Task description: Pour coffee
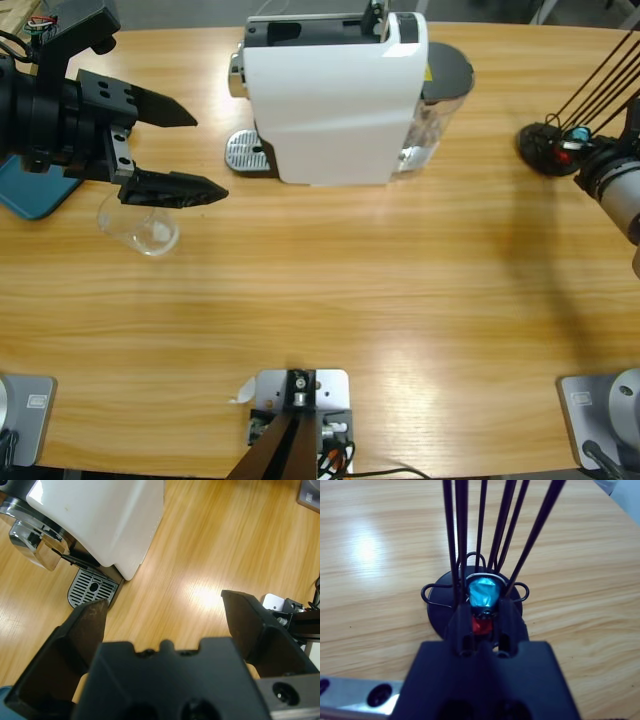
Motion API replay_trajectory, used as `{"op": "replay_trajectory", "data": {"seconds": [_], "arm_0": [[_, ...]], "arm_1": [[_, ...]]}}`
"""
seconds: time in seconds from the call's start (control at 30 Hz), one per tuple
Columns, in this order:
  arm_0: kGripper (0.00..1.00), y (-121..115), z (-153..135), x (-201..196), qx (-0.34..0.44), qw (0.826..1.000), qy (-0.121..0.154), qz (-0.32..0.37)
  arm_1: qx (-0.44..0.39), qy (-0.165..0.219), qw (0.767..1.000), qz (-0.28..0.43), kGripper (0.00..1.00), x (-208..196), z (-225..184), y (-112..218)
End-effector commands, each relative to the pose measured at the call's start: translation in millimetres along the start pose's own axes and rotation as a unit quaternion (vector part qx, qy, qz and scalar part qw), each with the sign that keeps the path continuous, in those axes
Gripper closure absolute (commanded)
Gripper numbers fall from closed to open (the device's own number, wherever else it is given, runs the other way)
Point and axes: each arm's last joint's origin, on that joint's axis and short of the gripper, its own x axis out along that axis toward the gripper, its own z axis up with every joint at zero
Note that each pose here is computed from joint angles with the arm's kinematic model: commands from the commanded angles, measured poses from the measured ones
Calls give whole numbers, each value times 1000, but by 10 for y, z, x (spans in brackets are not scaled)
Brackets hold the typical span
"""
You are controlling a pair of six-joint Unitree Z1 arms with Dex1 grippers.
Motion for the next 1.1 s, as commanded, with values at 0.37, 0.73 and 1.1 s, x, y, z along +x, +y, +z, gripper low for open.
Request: {"op": "replay_trajectory", "data": {"seconds": [0.37, 0.73, 1.1], "arm_0": [[13, -72, -150, 13, -6, 1000, 13, -9], [13, -106, -150, 48, -5, 1000, 15, -14], [9, -141, -198, 51, -8, 1000, 20, -18]], "arm_1": [[-11, -85, 996, -7, 1000, -230, 303, -132], [-34, -57, 998, 1, 1000, -430, 430, -223], [-29, -66, 997, 23, 1000, -558, 641, -243]]}}
